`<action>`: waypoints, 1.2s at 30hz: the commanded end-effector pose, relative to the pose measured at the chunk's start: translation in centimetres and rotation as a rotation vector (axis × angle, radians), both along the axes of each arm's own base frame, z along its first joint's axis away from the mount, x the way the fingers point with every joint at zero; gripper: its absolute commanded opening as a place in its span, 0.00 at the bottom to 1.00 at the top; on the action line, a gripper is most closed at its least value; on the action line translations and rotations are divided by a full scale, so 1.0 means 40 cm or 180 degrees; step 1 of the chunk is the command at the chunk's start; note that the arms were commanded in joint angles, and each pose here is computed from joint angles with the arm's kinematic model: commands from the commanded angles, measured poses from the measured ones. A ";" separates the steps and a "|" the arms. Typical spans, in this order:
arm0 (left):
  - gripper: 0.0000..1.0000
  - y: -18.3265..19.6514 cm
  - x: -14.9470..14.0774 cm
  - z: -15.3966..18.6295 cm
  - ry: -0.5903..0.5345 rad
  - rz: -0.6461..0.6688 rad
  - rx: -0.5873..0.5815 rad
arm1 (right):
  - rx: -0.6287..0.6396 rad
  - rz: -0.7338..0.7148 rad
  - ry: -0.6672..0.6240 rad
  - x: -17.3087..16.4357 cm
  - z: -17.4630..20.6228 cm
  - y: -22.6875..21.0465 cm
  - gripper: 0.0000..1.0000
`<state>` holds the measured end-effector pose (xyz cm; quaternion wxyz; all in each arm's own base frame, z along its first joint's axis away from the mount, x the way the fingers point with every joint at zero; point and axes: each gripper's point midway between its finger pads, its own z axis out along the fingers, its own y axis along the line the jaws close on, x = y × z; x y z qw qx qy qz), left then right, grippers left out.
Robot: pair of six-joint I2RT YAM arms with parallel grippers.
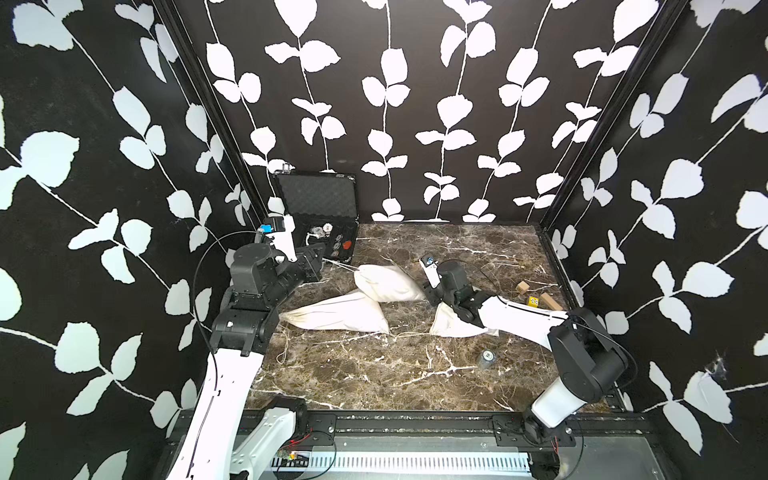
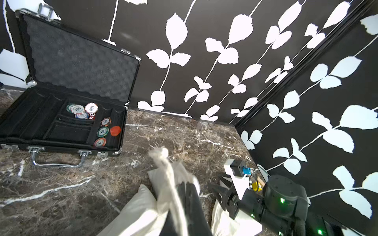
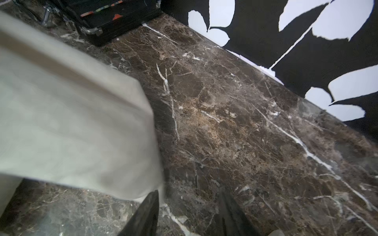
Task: Close the soil bag
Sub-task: Frap the soil bag at the center of the board.
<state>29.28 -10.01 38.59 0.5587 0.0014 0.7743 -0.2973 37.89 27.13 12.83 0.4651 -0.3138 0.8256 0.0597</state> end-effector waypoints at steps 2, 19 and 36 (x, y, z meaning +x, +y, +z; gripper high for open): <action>0.00 -0.017 -0.007 0.015 -0.0138 -0.0146 -0.0123 | 0.0200 0.0418 -0.0514 -0.063 0.137 0.114 0.62; 0.00 -0.030 -0.057 0.048 -0.0234 -0.0291 -0.0258 | 0.0676 0.1348 -0.1625 -0.261 0.439 0.483 0.74; 0.00 -0.016 -0.070 0.083 -0.0300 -0.0193 -0.0294 | -0.0083 0.0481 -0.1669 -0.087 0.301 0.444 0.06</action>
